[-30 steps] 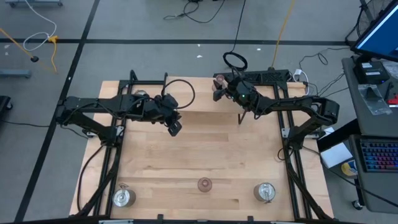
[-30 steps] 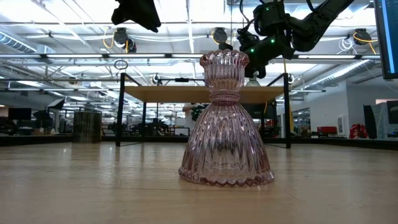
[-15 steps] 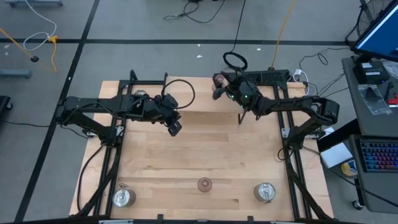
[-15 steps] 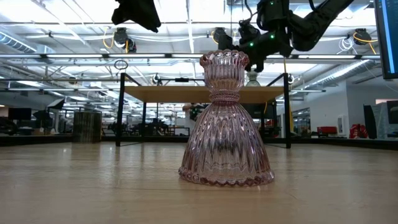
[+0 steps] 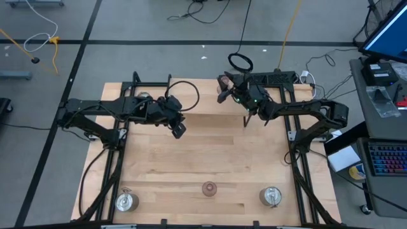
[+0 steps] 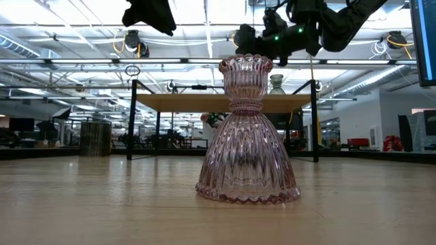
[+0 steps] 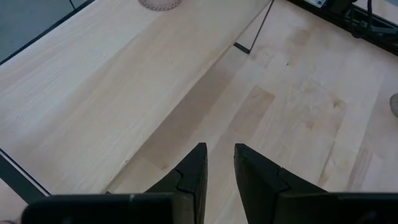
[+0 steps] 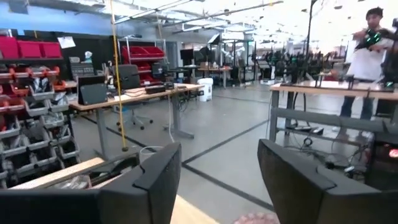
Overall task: Pick & Place candle stick holders
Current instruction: Put the pink candle holder on the shelf
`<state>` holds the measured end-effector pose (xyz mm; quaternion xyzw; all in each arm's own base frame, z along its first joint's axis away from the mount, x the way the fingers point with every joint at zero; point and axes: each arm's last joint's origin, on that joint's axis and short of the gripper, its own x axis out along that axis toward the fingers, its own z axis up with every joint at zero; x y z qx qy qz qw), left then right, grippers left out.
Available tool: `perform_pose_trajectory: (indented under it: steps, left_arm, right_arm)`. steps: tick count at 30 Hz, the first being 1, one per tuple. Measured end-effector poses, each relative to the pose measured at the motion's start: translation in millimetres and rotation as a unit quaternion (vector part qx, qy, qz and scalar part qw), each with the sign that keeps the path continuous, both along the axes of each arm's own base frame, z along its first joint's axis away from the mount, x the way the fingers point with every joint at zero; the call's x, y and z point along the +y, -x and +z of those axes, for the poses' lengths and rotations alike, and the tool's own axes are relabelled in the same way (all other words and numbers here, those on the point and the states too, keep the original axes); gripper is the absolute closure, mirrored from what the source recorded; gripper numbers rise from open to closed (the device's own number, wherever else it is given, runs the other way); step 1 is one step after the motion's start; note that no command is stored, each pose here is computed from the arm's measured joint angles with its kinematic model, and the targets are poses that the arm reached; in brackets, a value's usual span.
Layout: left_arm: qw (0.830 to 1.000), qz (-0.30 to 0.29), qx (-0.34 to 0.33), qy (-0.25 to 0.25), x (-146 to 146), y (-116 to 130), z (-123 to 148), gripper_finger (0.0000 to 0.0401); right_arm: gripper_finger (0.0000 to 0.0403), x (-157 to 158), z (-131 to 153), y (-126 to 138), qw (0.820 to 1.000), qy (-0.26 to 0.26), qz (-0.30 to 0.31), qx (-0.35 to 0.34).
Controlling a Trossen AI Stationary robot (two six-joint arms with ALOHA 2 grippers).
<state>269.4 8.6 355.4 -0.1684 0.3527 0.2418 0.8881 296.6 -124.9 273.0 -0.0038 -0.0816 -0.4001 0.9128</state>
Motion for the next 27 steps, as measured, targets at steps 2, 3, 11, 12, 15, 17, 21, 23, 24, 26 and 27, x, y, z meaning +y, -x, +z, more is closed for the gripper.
perform_pose_trajectory:
  steps: [2, 3, 11, 12, 15, 17, 21, 23, 24, 26, 27]
  left_arm:
    - [1.000, 0.000, 0.000, 0.000, 0.0, 0.0, 0.0, 0.0320]
    - [1.000, 0.000, 0.000, 0.000, 0.1, 0.0, 0.0, 0.0320]
    - [1.000, 0.001, 0.000, 0.000, 0.1, 0.0, 0.0, 0.0320]
    - [1.000, 0.001, 0.000, 0.000, 0.0, 0.0, 0.0, 0.0320]
    - [1.000, 0.001, 0.000, 0.000, 0.1, 0.0, 0.0, 0.0320]
    - [1.000, 0.003, -0.001, 0.002, 0.0, 0.0, 0.0, 0.0320]
    - [1.000, 0.007, -0.003, 0.006, 0.0, 0.0, 0.0, 0.0320]
    - [1.000, 0.010, -0.004, 0.009, 0.0, 0.0, 0.0, 0.0320]
    - [1.000, 0.010, -0.004, 0.009, 0.0, 0.0, 0.0, 0.0320]
    - [1.000, 0.010, -0.004, 0.009, 0.0, 0.0, 0.0, 0.0320]
    - [1.000, 0.011, -0.005, 0.010, 0.0, 0.0, 0.0, 0.0320]
  right_arm:
    - [0.0210, 1.7, 10.4, 4.7, 1.000, 0.019, -0.004, -0.013]
    - [0.0215, 2.1, 16.9, 7.4, 0.999, 0.030, -0.008, -0.016]
    - [0.0271, -14.9, 48.7, 47.1, 0.994, 0.060, -0.092, -0.001]
    - [0.0279, -20.6, 48.4, 52.2, 0.994, 0.049, -0.102, 0.004]
    - [0.0306, -38.6, 41.6, 64.9, 0.993, 0.004, -0.113, 0.020]
    - [0.0324, -50.1, 36.5, 71.7, 0.995, -0.028, -0.095, 0.018]
    - [0.0361, -66.7, 28.3, 82.7, 0.994, -0.091, -0.060, -0.002]
    - [0.0380, -71.6, 25.1, 86.2, 0.993, -0.109, -0.050, -0.001]
    - [0.0389, -73.6, 23.4, 87.7, 0.992, -0.116, -0.047, 0.002]
    - [0.0399, -76.7, 22.8, 90.5, 0.992, -0.122, -0.045, -0.001]
    - [0.0400, -78.0, 23.2, 92.0, 0.992, -0.122, -0.043, -0.002]
